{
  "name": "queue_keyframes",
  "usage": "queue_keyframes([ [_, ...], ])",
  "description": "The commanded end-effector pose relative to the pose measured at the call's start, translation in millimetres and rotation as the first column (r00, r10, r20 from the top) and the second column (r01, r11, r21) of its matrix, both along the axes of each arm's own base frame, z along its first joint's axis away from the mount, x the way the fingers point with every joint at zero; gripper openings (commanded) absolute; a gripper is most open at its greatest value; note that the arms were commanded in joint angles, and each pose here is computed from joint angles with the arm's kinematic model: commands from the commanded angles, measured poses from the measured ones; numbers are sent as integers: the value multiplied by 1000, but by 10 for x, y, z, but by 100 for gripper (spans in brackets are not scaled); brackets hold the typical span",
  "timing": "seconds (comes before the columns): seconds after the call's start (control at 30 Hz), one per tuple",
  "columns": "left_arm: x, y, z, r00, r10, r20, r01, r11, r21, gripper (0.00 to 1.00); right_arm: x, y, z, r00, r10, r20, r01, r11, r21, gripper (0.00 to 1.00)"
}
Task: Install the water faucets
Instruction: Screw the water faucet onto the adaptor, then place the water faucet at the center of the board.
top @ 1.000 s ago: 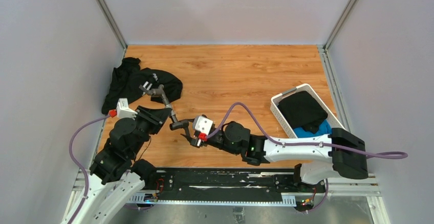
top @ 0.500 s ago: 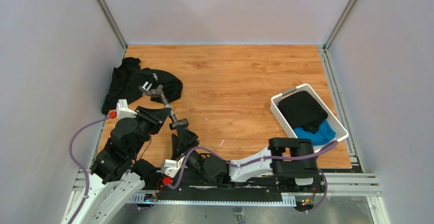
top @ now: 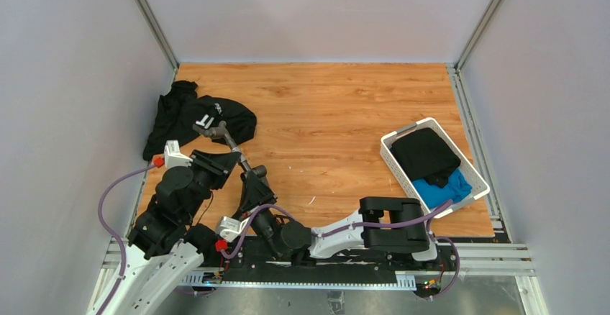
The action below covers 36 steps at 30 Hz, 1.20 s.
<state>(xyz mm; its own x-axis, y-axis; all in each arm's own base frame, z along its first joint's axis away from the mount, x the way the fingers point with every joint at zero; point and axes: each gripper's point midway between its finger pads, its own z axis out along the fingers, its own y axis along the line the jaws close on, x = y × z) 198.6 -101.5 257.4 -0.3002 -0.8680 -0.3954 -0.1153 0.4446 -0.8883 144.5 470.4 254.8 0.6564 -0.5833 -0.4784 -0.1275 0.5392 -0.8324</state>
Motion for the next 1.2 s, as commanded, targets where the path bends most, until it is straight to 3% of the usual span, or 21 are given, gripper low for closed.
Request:
queue_keyframes([
  [0.0, 12, 23, 292, 995, 21, 93, -15, 998, -68, 0, 138, -290, 311, 990, -31, -135, 69, 955, 287, 11],
  [0.33, 9, 5, 308, 995, 14, 102, -6, 997, -82, 0, 190, -493, 392, 958, 116, -263, 39, 853, 521, 0],
  [0.63, 13, -8, 310, 994, 10, 111, 0, 996, -87, 0, 263, -525, 284, 873, 291, -391, 45, 750, 660, 0],
  [0.83, 12, 15, 305, 993, 21, 113, -11, 996, -90, 0, 284, -513, 211, 841, 335, -426, 40, 746, 665, 1],
  [0.9, 14, 23, 300, 993, 25, 113, -15, 996, -88, 0, 286, -529, 192, 838, 335, -431, 44, 745, 665, 6],
  [1.0, 25, 19, 276, 994, 26, 111, -16, 996, -86, 0, 265, -533, 171, 825, 357, -439, 31, 746, 665, 4],
  [1.07, 38, 6, 255, 994, 25, 108, -15, 996, -91, 0, 253, -523, 156, 817, 364, -448, 26, 752, 659, 8],
  [1.17, 72, -18, 199, 994, 20, 106, -11, 997, -77, 0, 268, -633, 167, 822, 343, -455, 44, 758, 650, 36],
])
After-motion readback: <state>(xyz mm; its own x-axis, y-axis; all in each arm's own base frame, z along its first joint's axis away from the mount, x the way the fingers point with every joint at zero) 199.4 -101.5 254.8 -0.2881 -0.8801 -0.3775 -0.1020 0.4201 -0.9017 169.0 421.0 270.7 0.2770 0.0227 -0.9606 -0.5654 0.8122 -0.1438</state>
